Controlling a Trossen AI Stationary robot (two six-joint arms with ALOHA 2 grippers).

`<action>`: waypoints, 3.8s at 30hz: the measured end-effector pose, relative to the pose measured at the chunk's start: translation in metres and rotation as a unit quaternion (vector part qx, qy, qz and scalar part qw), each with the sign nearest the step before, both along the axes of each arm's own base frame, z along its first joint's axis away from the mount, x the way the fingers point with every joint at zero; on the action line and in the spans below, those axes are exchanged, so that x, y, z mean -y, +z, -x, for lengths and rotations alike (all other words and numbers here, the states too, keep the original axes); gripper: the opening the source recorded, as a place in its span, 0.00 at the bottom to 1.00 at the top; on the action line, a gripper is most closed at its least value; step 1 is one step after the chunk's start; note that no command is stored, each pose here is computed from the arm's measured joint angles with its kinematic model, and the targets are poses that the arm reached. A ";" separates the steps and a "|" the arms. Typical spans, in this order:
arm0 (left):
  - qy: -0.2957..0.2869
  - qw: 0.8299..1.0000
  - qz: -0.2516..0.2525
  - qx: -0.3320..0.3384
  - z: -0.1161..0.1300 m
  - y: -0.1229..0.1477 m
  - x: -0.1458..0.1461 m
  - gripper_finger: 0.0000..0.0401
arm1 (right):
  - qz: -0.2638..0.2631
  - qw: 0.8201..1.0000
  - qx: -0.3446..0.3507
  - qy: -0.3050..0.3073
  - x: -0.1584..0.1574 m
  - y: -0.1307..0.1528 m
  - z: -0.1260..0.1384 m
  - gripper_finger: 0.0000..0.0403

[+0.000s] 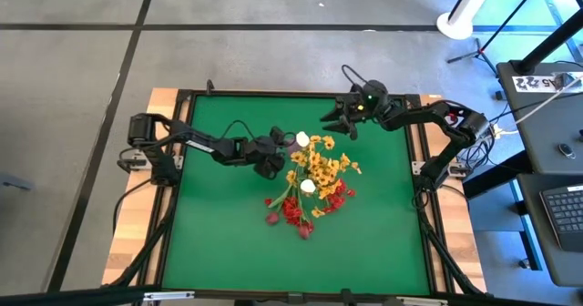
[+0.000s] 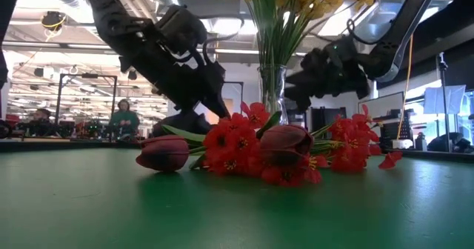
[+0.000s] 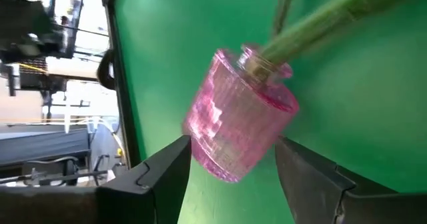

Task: Sort flowers into vase by color
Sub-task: Adjust the violet vase

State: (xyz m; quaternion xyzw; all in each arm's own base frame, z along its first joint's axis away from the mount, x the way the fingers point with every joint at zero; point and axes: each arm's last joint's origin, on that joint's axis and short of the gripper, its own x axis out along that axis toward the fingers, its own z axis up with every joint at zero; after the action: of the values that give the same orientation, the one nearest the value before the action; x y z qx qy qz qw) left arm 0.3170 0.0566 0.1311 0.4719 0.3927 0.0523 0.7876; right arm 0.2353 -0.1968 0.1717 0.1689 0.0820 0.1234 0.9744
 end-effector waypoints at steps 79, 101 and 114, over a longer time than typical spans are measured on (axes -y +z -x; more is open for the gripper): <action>-0.027 0.999 -0.004 0.019 -0.011 -0.024 -0.009 0.53 | 0.112 0.964 -0.240 -0.010 -0.077 -0.062 -0.096 0.53; 0.005 0.993 0.049 0.106 -0.018 -0.016 -0.003 0.53 | 0.110 0.965 -0.239 -0.003 -0.079 -0.061 -0.097 0.53; 0.017 0.992 0.055 0.116 -0.018 -0.015 -0.004 0.45 | 0.107 0.965 -0.240 0.000 -0.079 -0.061 -0.097 0.53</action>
State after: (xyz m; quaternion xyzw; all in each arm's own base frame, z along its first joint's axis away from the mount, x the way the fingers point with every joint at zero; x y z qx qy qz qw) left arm 0.3352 0.0604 0.1164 0.4117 0.3087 0.0983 0.8518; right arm 0.3321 -0.1175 0.1110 0.0882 0.3258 0.0699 0.9387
